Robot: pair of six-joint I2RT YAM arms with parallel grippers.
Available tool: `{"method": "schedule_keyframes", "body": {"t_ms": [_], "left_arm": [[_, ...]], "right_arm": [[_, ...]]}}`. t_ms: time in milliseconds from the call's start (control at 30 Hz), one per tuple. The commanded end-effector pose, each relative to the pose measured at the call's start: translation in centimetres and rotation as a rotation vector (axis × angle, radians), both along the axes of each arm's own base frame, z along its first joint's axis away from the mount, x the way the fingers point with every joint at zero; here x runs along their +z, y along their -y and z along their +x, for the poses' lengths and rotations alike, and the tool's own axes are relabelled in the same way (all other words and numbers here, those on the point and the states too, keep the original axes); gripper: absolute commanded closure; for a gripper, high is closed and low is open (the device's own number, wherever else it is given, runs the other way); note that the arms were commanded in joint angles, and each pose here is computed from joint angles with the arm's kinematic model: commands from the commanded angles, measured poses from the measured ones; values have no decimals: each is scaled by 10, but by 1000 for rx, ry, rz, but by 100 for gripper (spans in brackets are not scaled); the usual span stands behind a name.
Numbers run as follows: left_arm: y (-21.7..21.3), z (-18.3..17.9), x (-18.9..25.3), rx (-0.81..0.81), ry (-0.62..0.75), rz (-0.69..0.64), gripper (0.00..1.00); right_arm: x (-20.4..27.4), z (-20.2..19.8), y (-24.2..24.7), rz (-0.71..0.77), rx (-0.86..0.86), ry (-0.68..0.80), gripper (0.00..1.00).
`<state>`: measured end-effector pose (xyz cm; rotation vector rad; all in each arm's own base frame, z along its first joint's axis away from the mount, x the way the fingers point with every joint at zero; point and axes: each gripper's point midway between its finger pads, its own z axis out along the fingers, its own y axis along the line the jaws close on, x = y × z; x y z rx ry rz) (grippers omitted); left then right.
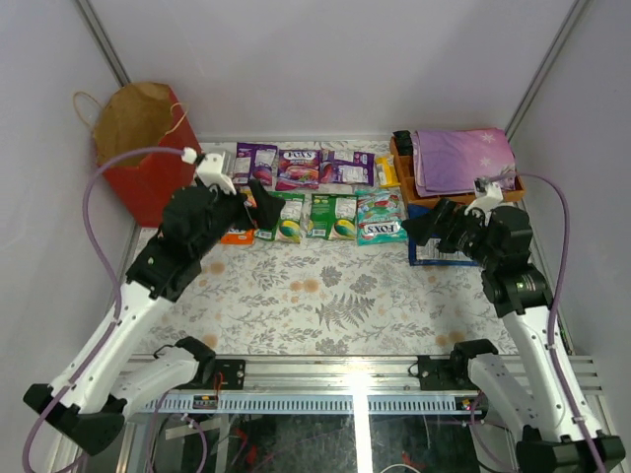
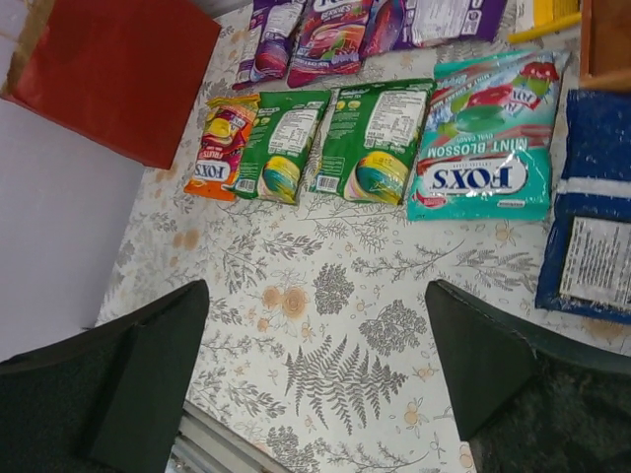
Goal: Take the snacks out of the paper bag
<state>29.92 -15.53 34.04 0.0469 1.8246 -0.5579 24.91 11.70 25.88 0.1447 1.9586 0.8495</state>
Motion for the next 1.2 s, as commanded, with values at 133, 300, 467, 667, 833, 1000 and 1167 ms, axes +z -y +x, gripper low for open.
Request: {"method": "schedule_keyframes", "body": {"t_ms": [133,300,467,667,833,1000,1167], "left_arm": [[11,-42,-37,-117,86,33,0],[4,-56,-23,-122,172,-9,0],[0,-48,-23,-94,150,46,0],[0,-43,-18,-90,157,69,0],[-1,-40,-19,-83,161,95,0],[1,-40,-31,-94,133,102,0],[3,-35,-31,-95,128,111,0]], "right_arm": [[7,15,7,-269,-29,122,0],[-1,13,12,-264,-77,214,0],[-21,20,15,-204,-142,163,1],[-27,26,24,-234,-190,153,1],[-25,22,32,-261,-222,147,0],[-25,18,38,-259,-249,148,1],[-29,20,29,-235,-210,183,1]]}}
